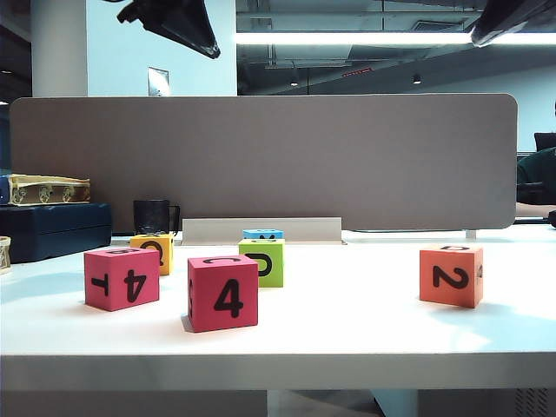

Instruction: Select the appropriate blocks from the scattered letter blocks on the table and arrange them in a row to spell out "ABCD".

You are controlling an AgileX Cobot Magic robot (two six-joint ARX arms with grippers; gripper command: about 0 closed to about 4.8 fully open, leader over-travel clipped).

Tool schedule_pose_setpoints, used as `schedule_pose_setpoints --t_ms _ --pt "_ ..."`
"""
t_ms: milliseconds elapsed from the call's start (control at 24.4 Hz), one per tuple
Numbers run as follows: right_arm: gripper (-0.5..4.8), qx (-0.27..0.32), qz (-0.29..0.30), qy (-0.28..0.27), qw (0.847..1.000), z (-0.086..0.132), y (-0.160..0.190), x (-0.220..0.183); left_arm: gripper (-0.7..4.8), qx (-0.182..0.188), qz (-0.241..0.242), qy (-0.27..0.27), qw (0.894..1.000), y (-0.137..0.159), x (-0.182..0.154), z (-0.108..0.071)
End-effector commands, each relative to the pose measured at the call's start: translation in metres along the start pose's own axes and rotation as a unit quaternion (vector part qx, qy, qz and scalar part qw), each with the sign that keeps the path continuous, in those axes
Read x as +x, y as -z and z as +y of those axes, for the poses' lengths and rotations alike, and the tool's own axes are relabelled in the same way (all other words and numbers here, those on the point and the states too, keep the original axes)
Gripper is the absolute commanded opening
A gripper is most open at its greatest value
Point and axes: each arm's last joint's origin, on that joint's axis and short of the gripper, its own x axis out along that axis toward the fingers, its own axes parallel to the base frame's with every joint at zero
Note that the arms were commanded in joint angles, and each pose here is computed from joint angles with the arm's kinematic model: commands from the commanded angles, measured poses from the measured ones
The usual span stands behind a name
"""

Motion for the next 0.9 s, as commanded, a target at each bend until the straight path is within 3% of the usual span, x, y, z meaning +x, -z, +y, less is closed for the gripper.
schedule_pose_setpoints --t_ms 41,164,369,778,901 --pt "-0.01 -0.004 -0.012 -0.001 1.000 0.000 -0.003 -0.001 0.16 -0.003 -0.028 -0.003 1.000 0.008 0.012 0.002" --pt "-0.01 -0.004 -0.012 -0.001 1.000 0.000 -0.003 -0.001 0.16 -0.008 -0.027 -0.001 1.000 0.027 0.029 0.003" --pt "-0.01 -0.004 -0.012 0.000 1.000 0.000 -0.003 -0.001 0.17 -0.022 0.018 0.008 1.000 0.057 0.040 -0.001" --pt "-0.01 -0.004 -0.012 -0.005 1.000 0.001 -0.003 -0.001 0.17 -0.018 -0.004 -0.003 1.000 0.101 0.014 -0.015" --pt "-0.01 -0.006 -0.008 -0.055 0.998 0.005 -0.002 -0.001 0.17 -0.029 0.003 -0.002 1.000 0.120 0.002 -0.023"
